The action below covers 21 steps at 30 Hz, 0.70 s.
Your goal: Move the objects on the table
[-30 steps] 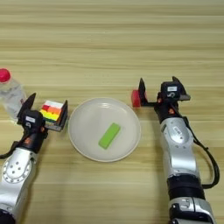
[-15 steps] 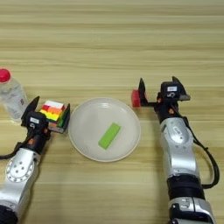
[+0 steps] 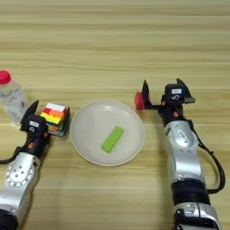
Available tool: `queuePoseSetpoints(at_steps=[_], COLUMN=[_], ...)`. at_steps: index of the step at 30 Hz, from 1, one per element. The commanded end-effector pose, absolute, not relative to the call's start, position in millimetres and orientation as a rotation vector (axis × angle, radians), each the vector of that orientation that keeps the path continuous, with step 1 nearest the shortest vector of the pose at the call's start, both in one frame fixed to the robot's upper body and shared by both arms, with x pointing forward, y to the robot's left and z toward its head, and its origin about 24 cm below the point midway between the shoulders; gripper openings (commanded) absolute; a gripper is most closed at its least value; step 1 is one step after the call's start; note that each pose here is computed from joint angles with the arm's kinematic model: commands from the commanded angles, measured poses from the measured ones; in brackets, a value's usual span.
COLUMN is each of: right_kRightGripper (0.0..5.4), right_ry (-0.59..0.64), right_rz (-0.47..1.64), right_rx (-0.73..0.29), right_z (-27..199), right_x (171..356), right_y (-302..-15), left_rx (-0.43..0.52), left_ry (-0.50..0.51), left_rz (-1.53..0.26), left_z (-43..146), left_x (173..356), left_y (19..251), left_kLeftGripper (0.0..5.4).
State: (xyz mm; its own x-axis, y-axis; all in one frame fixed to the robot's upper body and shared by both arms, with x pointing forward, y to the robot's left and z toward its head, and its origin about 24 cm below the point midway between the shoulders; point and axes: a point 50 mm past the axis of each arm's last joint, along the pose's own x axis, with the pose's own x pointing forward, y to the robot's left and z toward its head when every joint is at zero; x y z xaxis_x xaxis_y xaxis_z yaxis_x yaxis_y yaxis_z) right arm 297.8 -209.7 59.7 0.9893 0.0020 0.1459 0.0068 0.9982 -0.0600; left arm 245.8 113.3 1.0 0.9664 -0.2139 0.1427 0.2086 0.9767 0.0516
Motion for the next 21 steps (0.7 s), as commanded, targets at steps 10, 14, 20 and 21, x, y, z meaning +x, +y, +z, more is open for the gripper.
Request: queuePoseSetpoints(at_steps=[10, 14, 20, 21], right_kRightGripper=[5.40, 5.40, 5.40, 5.40], right_ry=[-0.158, -0.158, -0.158, -0.158], right_rz=[0.002, 0.002, 0.002, 0.003], right_rx=[-0.061, -0.061, -0.061, -0.061], right_z=[62.1, 62.0, 62.2, 62.2], right_x=[299.5, 299.6, 299.5, 299.5], right_y=[-209.1, -208.9, -208.9, -208.9], left_rx=[0.030, 0.030, 0.024, 0.023], left_ry=[-0.137, -0.136, -0.135, -0.135], left_rz=[-0.216, -0.216, -0.230, -0.232], left_z=[-2.9, -3.4, -3.8, -3.9], left_x=[248.1, 248.4, 248.2, 248.1], left_y=[112.4, 112.5, 111.1, 110.7], left_kLeftGripper=[5.37, 5.37, 5.03, 4.87])
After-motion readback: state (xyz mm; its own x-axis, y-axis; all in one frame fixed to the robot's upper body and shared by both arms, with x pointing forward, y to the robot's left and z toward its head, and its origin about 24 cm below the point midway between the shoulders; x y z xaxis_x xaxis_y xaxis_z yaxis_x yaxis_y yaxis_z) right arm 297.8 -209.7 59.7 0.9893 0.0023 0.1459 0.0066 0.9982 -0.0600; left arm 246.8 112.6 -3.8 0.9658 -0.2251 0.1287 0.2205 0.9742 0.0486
